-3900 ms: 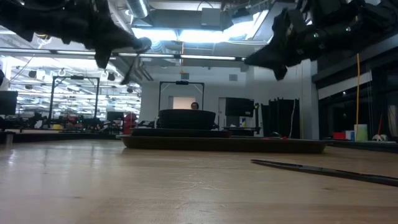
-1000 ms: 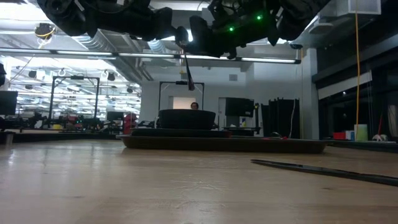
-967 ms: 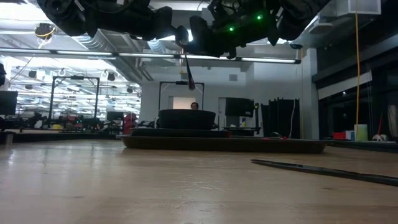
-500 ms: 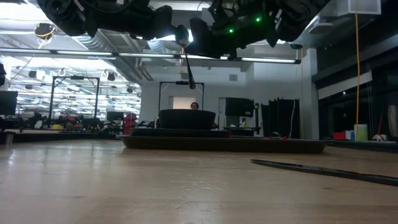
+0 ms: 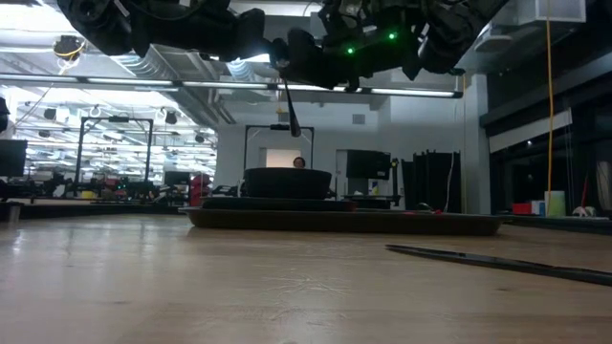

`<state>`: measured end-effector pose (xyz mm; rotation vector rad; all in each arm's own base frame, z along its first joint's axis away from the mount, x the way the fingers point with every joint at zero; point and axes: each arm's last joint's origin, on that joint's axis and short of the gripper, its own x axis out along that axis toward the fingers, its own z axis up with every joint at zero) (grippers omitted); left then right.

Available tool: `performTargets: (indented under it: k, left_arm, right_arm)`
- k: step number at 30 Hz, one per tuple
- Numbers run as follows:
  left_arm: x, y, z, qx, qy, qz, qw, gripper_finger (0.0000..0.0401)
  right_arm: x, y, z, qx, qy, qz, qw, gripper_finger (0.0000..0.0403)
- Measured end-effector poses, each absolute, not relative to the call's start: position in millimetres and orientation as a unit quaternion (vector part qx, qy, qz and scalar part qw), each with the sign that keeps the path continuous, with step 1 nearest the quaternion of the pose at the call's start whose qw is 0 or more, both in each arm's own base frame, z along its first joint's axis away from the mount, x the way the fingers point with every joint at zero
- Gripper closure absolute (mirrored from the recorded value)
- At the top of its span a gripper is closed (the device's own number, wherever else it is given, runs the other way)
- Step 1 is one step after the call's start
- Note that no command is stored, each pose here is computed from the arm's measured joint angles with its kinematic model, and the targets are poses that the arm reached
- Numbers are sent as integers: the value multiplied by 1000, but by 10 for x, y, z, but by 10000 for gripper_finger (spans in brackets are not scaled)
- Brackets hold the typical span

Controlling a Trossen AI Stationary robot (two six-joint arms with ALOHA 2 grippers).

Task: Set up tray
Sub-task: Put the black spoon to the left of the black fork on the red napkin on the brown serving tray

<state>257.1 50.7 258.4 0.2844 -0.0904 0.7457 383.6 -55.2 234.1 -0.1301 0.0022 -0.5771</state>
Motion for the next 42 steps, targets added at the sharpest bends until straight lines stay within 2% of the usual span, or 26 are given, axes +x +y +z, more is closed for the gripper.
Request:
performTargets:
  k: [17,28,42]
  left_arm:
    - [2564,518,2588,85,-67,384,917,399]
    - [2592,532,2544,86,-63,402,909,399]
    - [2589,530,2560,78,-74,401,910,399]
  right_arm:
    - [3874,-578,2400,-86,15,-293,952,299]
    - [3906,-587,2407,-93,49,-304,947,299]
    - [3903,-595,2417,-92,44,-314,944,299]
